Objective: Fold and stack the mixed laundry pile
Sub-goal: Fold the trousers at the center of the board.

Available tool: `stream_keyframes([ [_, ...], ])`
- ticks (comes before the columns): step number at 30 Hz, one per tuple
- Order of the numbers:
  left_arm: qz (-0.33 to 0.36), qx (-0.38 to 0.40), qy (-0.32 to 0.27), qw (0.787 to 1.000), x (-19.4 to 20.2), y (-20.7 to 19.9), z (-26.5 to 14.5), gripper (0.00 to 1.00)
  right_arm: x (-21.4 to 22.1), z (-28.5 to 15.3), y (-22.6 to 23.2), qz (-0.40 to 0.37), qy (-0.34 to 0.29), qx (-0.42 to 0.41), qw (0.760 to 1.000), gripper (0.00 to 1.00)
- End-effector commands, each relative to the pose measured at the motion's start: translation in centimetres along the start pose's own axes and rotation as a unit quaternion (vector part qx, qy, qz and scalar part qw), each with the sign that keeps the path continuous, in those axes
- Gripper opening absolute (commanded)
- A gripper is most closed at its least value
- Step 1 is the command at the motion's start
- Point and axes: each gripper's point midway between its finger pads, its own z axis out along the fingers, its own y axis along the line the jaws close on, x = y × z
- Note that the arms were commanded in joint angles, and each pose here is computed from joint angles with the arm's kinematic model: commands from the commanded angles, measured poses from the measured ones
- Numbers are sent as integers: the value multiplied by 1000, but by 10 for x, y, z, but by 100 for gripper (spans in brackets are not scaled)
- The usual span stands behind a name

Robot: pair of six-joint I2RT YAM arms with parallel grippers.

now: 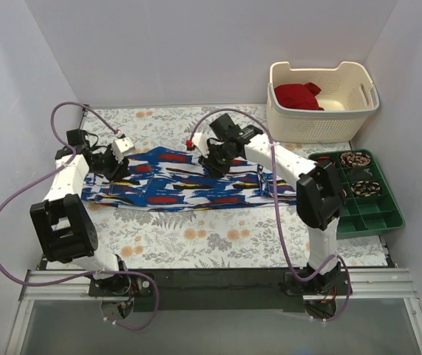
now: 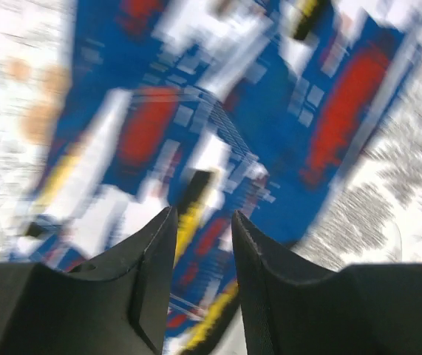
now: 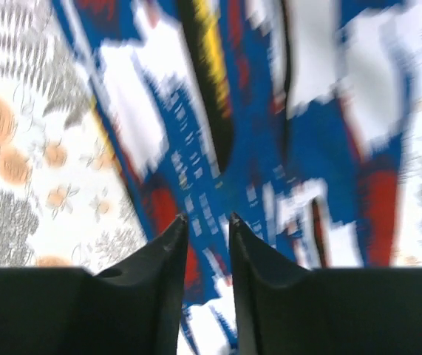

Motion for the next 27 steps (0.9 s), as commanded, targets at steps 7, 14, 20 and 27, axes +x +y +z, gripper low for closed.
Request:
stream_keyframes([
  [7, -166, -36, 81, 982, 62, 25, 49, 20, 10, 67, -21, 116, 33, -17, 993, 24],
  [14, -148, 2, 169, 974, 116, -52, 39, 14, 67, 86, 23, 146, 83, -58, 984, 24],
  [20, -89, 7, 127, 988, 79, -67, 14, 13, 70, 63, 62, 127, 66, -85, 986, 25],
  [27, -187, -16, -84, 979, -64, 40, 16, 48, -23, 6, 45, 86, -67, -76, 991, 38],
])
